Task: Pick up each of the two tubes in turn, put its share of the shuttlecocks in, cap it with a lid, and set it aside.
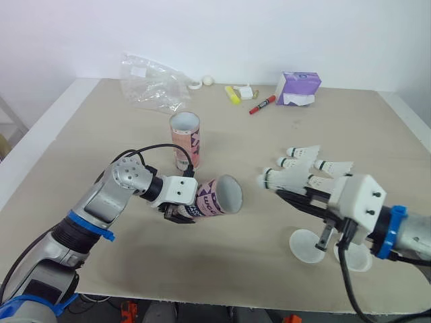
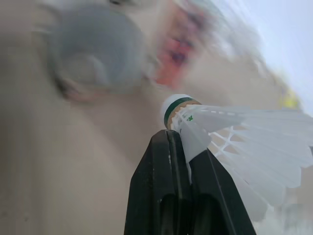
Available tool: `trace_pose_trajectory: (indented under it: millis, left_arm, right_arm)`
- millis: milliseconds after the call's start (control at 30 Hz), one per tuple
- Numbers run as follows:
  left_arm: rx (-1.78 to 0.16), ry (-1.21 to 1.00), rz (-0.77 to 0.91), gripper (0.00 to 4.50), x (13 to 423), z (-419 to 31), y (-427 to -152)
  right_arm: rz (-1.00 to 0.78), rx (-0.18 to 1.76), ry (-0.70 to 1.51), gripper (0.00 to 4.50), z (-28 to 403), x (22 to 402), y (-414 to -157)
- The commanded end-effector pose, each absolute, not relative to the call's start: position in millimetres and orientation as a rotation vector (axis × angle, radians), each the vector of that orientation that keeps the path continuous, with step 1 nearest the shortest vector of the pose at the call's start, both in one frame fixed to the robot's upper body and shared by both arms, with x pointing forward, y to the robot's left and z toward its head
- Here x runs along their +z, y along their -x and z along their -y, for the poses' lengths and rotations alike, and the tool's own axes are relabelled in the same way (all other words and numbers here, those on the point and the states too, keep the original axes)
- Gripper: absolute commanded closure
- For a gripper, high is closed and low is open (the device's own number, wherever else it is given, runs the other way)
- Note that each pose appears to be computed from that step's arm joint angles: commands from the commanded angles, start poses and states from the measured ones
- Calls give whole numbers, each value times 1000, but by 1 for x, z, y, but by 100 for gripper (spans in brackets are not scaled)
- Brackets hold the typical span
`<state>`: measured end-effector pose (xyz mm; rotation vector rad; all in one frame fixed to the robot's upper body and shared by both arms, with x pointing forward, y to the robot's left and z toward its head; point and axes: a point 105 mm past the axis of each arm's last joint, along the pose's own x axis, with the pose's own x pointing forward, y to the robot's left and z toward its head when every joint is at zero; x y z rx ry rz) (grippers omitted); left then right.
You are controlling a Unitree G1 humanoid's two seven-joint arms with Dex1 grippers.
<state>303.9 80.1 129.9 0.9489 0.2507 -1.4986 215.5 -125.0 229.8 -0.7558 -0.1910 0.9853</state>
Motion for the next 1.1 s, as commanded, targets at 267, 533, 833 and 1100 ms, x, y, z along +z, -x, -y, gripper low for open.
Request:
trace_pose_trajectory:
  millis: [267,533,833,1100]
  left_arm:
    - [-1477,-899,-309,103,125,-81,-302]
    - [-1477,-866,-341,103,123,-78,-299]
    - [-1467,-861,-360,103,121,-80,-300]
    - [-1463,-862,-365,103,120,-82,-301]
  right_arm:
    - [263,1095,927,444,104,230,-224]
    - [295,1184,1005,444,91,228,-219]
    - [345,1174,956,135,92,239,-218]
    - [248,873,526,8,142,230,-238]
